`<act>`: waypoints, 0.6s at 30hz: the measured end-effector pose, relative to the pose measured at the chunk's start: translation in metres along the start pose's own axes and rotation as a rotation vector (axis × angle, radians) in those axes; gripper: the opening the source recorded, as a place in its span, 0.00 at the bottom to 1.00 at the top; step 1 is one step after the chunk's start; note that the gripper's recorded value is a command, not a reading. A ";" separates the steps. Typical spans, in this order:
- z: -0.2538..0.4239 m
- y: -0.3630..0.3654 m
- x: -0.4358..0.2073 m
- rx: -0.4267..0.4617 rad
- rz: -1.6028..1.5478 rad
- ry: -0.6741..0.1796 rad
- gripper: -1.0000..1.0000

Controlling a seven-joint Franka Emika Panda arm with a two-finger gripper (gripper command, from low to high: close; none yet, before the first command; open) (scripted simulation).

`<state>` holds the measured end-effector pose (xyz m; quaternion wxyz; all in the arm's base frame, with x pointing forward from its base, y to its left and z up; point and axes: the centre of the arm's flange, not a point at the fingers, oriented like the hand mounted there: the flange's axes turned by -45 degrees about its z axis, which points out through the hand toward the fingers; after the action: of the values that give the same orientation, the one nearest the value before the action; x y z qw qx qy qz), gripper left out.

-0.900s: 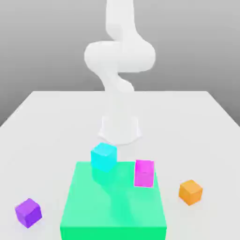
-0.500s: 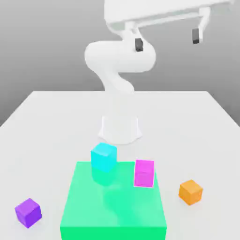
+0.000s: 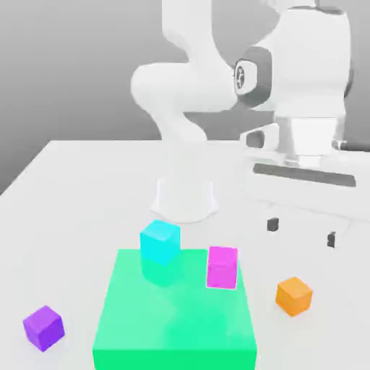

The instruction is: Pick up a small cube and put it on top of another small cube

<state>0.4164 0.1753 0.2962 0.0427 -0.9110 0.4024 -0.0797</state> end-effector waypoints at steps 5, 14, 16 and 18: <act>0.057 0.019 -0.047 -0.086 0.129 -0.061 0.50; 0.149 0.046 -0.083 -0.153 0.231 -0.097 0.50; 0.155 0.047 -0.084 -0.154 0.230 -0.096 0.00; 0.155 0.047 -0.084 -0.153 0.230 -0.096 0.00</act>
<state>0.3541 0.2079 0.1274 0.0012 -0.8621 0.5067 0.0004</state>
